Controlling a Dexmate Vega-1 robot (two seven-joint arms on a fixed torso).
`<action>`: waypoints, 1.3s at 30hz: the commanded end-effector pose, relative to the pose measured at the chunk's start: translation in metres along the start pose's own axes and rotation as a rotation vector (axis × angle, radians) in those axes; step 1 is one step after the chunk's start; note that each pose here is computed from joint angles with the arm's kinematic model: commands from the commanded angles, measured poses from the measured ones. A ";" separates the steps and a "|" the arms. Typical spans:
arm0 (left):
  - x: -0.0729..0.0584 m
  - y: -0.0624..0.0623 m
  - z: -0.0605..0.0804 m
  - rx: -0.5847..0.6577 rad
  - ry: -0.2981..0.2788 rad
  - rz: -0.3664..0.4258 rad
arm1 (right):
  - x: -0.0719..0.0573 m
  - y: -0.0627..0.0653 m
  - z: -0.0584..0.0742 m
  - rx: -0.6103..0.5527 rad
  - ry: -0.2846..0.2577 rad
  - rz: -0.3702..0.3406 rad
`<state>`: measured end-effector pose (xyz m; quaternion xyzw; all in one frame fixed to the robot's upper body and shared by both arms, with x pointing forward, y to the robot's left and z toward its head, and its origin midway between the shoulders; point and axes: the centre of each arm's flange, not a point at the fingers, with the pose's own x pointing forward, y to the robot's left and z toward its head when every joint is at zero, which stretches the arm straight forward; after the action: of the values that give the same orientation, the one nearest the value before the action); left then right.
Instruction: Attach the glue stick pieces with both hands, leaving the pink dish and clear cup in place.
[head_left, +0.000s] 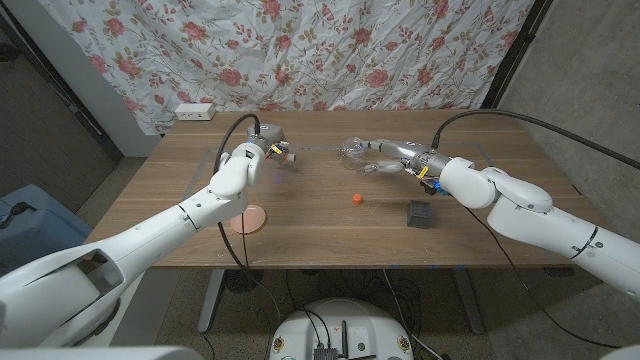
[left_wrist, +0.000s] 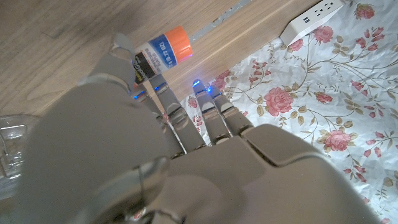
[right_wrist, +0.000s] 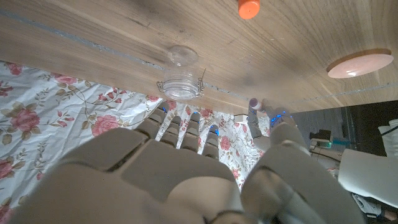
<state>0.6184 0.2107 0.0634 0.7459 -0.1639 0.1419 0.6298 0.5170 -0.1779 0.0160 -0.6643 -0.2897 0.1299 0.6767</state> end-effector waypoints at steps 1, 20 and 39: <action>0.001 -0.003 -0.001 -0.001 0.016 -0.008 | 0.007 0.003 0.015 -0.158 -0.003 0.077; 0.006 -0.007 -0.001 -0.024 0.021 -0.008 | 0.020 0.017 0.028 -0.383 0.083 0.225; 0.012 -0.008 0.001 -0.038 0.019 0.001 | 0.035 0.028 0.036 -0.443 0.086 0.259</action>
<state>0.6300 0.2109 0.0590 0.7346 -0.1576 0.1451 0.6438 0.5254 -0.1336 -0.0011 -0.8162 -0.2078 0.1218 0.5253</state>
